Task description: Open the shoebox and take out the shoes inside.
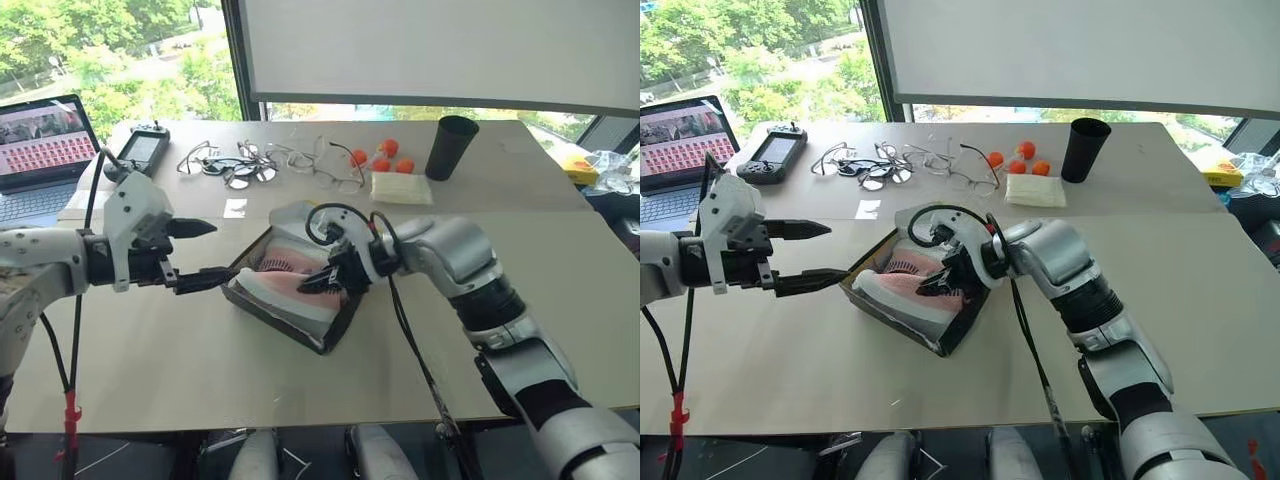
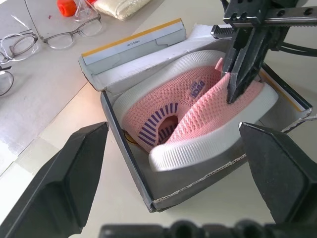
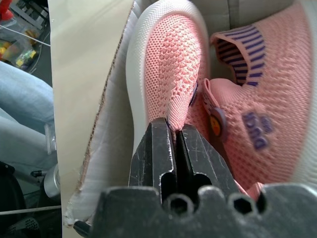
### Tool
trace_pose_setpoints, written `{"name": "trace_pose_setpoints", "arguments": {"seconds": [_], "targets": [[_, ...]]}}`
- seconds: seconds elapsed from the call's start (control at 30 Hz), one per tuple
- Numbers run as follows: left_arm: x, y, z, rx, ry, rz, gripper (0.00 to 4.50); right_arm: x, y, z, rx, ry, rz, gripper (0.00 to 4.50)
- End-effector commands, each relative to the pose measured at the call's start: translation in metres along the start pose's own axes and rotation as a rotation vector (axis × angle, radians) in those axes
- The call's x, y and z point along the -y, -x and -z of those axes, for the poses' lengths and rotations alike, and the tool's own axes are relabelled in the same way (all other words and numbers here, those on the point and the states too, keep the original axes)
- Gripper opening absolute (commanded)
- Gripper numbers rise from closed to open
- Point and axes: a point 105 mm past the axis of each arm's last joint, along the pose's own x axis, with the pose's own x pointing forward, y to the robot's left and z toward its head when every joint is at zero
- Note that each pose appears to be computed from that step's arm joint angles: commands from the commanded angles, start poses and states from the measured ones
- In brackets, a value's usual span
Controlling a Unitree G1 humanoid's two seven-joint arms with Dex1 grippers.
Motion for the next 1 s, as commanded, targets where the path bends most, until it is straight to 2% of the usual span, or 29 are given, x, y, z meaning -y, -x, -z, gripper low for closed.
{"name": "trace_pose_setpoints", "arguments": {"seconds": [0.03,0.1,0.3,0.47,0.53,0.63,0.7,0.8,1.0], "targets": [[-0.004,-0.002,-0.001,0.003,-0.033,-0.024,4.50,-0.008,0.012,-0.020,0.088,0.004,-0.019,0.02],[-0.005,-0.004,0.006,-0.023,-0.035,-0.034,4.50,-0.009,0.015,-0.025,0.116,-0.012,-0.027,0.02],[-0.018,-0.014,0.057,-0.226,-0.143,-0.132,4.50,-0.027,0.028,-0.034,0.167,0.005,-0.102,0.02],[-0.027,-0.021,0.063,-0.188,-0.137,-0.187,4.50,-0.029,0.030,-0.033,0.169,-0.001,-0.095,0.02],[-0.028,-0.023,0.060,-0.160,-0.127,-0.189,4.50,-0.029,0.031,-0.033,0.169,-0.003,-0.094,0.02],[-0.032,-0.024,0.038,-0.052,-0.085,-0.196,4.50,-0.032,0.035,-0.035,0.190,-0.021,-0.112,0.02],[-0.036,-0.022,0.030,-0.020,-0.084,-0.200,4.50,-0.030,0.041,-0.048,0.271,-0.072,-0.131,0.02],[-0.035,-0.022,0.022,0.015,-0.062,-0.180,4.50,-0.015,0.044,-0.058,0.362,-0.078,-0.062,0.02],[-0.015,-0.019,0.014,0.064,0.018,-0.053,4.50,-0.013,0.045,-0.071,0.516,-0.039,-0.054,0.02]]}}
